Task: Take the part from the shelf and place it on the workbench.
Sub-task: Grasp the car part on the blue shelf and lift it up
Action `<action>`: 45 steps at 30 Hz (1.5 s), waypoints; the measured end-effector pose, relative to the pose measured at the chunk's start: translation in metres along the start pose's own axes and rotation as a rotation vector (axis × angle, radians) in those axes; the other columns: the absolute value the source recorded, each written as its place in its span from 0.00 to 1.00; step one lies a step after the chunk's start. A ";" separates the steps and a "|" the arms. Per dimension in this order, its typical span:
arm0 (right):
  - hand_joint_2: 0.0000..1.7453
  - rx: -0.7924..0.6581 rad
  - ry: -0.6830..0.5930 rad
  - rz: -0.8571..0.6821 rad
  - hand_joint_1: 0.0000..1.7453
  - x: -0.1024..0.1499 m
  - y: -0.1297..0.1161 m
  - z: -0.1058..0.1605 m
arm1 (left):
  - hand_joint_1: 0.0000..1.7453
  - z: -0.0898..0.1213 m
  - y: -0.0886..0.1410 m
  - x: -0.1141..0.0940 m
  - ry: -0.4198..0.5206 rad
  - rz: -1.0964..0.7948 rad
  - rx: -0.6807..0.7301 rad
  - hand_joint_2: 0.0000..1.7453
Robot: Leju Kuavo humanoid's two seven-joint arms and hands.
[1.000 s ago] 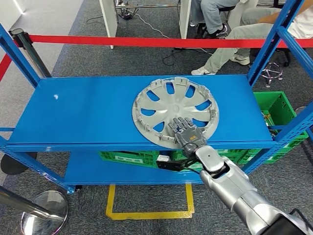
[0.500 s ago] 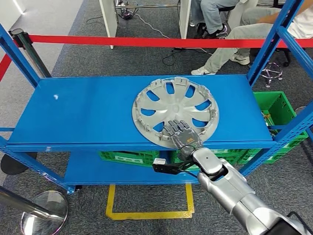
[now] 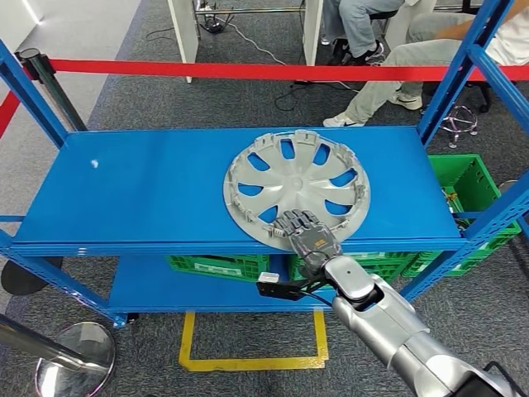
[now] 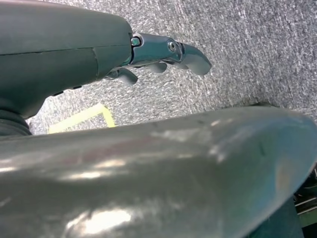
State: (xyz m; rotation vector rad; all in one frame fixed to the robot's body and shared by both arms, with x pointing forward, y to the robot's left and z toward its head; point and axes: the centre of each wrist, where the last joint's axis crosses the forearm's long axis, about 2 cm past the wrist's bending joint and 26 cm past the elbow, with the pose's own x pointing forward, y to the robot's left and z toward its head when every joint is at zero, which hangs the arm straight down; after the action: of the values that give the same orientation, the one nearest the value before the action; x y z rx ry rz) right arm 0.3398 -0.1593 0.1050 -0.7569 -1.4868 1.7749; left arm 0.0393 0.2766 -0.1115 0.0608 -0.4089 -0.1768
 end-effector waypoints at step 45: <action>1.00 -0.032 0.036 0.018 1.00 0.006 -0.001 -0.025 | 0.00 0.000 -0.001 0.002 -0.004 0.028 0.005 0.00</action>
State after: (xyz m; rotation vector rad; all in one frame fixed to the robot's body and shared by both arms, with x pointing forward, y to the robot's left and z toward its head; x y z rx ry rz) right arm 0.3562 -0.1400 0.1020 -0.8164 -1.4916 1.7456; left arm 0.0408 0.2758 -0.1113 0.0592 -0.4142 -0.1483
